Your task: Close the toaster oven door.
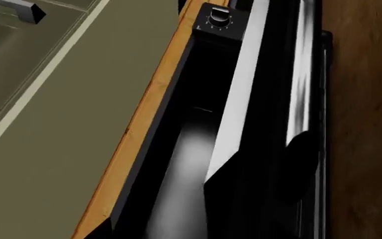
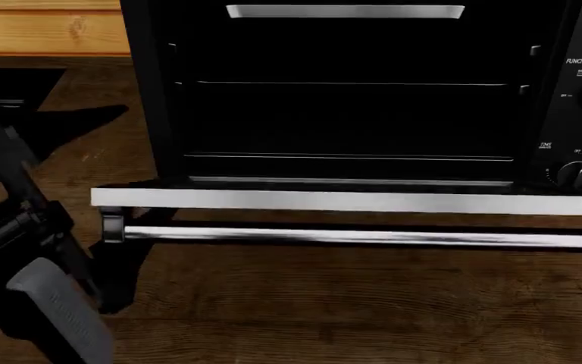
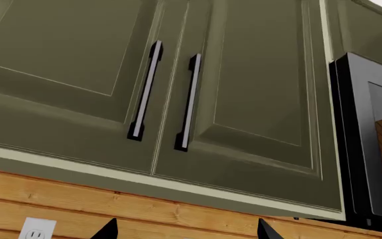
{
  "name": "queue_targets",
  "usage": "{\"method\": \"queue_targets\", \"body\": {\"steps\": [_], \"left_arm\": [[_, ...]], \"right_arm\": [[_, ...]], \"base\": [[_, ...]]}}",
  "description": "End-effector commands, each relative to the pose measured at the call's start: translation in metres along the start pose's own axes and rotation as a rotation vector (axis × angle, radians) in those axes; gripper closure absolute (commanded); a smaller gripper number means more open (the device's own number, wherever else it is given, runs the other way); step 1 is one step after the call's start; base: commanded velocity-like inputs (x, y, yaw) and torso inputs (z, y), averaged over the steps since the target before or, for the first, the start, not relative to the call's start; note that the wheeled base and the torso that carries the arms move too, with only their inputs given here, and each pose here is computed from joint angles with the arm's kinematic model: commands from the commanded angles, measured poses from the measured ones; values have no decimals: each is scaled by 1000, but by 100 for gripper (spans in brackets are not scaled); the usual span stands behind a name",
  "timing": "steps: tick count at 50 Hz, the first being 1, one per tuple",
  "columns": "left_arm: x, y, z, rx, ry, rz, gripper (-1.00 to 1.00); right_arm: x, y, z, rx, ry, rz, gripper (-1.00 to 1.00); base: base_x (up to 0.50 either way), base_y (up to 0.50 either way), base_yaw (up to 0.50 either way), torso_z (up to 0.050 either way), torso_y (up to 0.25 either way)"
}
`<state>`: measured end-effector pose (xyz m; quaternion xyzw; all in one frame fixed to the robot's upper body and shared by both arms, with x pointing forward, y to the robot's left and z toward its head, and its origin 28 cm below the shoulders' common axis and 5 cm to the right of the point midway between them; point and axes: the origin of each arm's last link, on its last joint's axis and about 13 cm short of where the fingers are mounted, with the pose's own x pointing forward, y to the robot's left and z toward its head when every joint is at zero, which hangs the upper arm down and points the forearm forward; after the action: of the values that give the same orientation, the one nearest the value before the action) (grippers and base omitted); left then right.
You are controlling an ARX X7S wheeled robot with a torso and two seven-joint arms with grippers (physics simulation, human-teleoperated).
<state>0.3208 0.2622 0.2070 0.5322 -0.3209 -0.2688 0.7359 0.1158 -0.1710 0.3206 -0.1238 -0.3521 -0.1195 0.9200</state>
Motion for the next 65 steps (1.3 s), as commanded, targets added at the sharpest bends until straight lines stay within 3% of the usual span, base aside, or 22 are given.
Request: {"method": "queue_targets", "body": {"steps": [1,13,17,27,34,51,65], "left_arm": [[-1,-2,22,-219,88,195,-100],[4,-24,57,-382,185,304,-100],[8,-38,59,-455,234,357,-100],[18,-47,65,-608,310,471,-100],[27,-54,57,-675,358,508,-100],[50,-46,44,-835,429,552,-100],[67,-40,30,-865,502,572,-100]], "right_arm": [[0,-1,0,2,-4,-3,-100],[-3,-5,-2,10,-6,-13,-100],[-4,-5,-4,13,-4,-14,-100],[-3,-7,-1,17,-12,-17,-100],[-3,-6,0,20,-14,-15,-100],[-2,-8,4,17,-20,-17,-100],[-2,-8,3,21,-21,-18,-100]], "base": [[0,0,0,0,0],[0,0,0,1,3],[0,0,0,0,3],[-1,0,-1,1,2],[0,0,0,0,1],[0,0,0,0,0],[0,0,0,0,0]]}}
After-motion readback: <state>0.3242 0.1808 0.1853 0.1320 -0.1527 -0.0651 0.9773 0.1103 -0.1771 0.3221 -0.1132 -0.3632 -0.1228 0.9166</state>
